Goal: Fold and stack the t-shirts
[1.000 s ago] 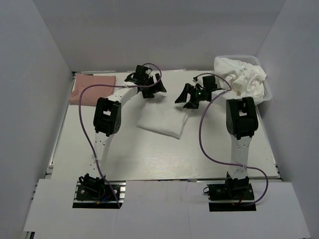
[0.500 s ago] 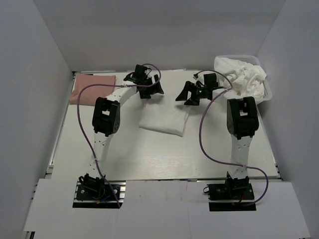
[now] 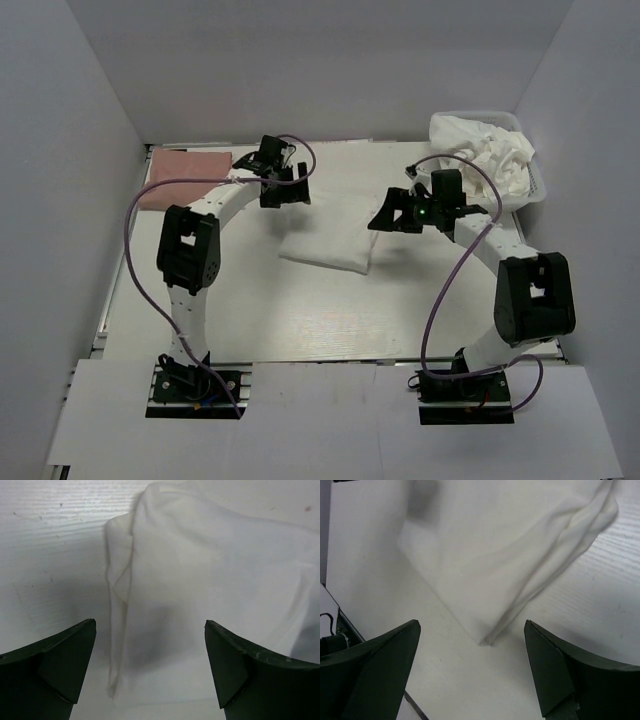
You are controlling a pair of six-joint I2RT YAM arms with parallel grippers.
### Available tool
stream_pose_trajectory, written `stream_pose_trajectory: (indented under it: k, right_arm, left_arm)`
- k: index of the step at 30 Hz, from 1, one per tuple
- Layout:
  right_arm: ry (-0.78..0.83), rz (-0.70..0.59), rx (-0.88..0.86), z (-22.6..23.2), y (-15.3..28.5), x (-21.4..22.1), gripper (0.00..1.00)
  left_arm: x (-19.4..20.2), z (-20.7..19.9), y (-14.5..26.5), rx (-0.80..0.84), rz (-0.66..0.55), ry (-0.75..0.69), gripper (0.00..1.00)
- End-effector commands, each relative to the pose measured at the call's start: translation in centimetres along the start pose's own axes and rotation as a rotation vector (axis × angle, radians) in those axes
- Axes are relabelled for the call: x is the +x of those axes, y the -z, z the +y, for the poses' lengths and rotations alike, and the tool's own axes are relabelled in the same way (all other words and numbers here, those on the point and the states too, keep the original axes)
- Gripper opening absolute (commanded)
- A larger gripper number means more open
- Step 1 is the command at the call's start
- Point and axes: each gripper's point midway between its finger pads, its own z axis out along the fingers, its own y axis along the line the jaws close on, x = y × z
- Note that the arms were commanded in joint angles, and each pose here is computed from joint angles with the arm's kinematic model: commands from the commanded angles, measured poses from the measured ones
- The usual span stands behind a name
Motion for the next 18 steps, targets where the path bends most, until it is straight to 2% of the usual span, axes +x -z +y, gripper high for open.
stream_pose_trajectory:
  k: [1, 6, 10, 13, 14, 17, 18]
  right_arm:
    - [0.042, 0.009, 0.032, 0.1, 1.2, 1.0, 0.9]
    - [0.086, -0.018, 0.058, 0.8, 3.3, 1.7, 0.9]
    - [0.098, 0.005, 0.138, -0.4, 4.3, 2.7, 0.9]
    - [0.097, 0.009, 0.171, -1.0, 4.6, 3.1, 0.9]
    - [0.089, 0.018, 0.173, -1.2, 4.6, 3.6, 0.9]
    - [0.094, -0.001, 0.172, -1.1, 4.7, 3.4, 0.9]
    - [0.092, -0.002, 0.177, -1.1, 4.7, 3.5, 0.9]
  left_arm:
    - [4.1, 2.0, -2.8, -0.071, 0.138, -0.054, 1.0]
    - [5.6, 3.3, -5.0, -0.113, 0.204, -0.081, 1.0]
    - [7.4, 1.3, -6.4, -0.012, 0.252, -0.115, 0.93]
    - [9.4, 0.9, -7.3, -0.01, 0.289, -0.151, 0.83]
    - [9.8, 1.4, -7.4, -0.028, 0.297, -0.152, 0.74]
    - [10.8, 1.7, -7.5, -0.055, 0.312, -0.163, 0.58]
    - [11.0, 1.4, -7.5, -0.051, 0.315, -0.17, 0.48]
